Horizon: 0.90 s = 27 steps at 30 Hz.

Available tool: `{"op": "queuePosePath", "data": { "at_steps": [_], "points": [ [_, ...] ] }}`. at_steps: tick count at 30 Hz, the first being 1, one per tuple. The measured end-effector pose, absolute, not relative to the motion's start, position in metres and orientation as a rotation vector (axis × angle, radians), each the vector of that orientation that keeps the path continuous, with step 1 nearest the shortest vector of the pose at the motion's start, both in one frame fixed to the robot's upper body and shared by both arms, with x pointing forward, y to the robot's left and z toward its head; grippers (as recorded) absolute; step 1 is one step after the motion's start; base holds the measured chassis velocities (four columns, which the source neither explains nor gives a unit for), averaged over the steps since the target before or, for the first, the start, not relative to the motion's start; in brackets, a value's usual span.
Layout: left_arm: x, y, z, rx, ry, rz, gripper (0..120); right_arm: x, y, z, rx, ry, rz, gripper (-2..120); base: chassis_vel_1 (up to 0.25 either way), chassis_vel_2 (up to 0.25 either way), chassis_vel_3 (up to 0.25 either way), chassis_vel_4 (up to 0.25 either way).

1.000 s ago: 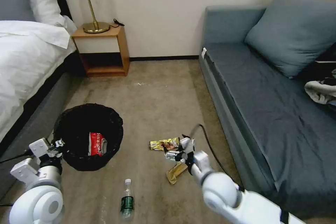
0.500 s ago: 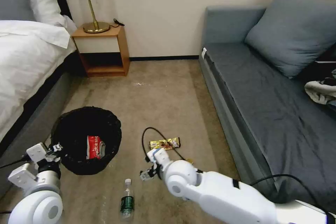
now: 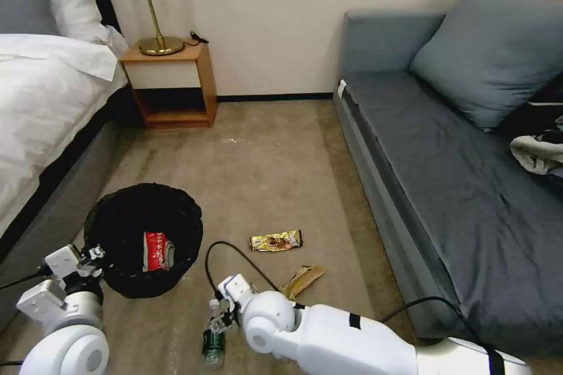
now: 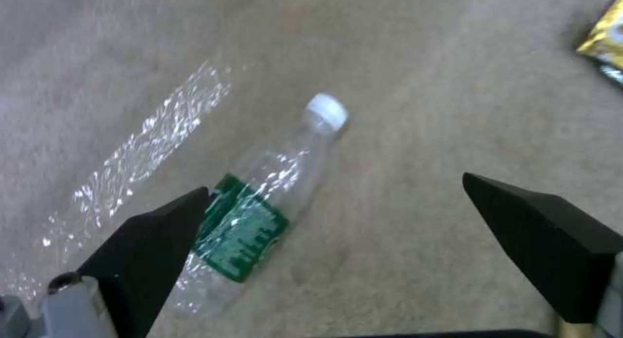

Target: Pick up the trash bin, then pick up the garbage on the floor and place it into the trash bin.

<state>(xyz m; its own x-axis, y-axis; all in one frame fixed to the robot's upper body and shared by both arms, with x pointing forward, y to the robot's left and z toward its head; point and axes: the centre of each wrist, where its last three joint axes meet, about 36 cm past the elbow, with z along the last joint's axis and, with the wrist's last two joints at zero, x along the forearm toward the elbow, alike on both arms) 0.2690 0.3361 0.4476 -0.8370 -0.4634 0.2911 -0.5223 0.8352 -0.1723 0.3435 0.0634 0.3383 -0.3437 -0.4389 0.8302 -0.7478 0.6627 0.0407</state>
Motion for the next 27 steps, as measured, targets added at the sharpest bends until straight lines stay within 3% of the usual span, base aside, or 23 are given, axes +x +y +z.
{"op": "queuePosePath", "data": {
  "at_steps": [12, 27],
  "points": [
    [0.269, 0.335, 0.445, 0.768, -2.776, 0.36, 7, 0.357, 0.08, 0.331, 1.031, -1.894, 0.483, 100, 0.0, 0.0, 0.0, 0.0],
    [0.271, 0.337, 0.44, 0.79, -2.769, 0.353, 7, 0.407, 0.117, 0.331, 1.059, -1.861, 0.486, 100, 0.0, 0.0, 0.0, 0.0]
  ]
}}
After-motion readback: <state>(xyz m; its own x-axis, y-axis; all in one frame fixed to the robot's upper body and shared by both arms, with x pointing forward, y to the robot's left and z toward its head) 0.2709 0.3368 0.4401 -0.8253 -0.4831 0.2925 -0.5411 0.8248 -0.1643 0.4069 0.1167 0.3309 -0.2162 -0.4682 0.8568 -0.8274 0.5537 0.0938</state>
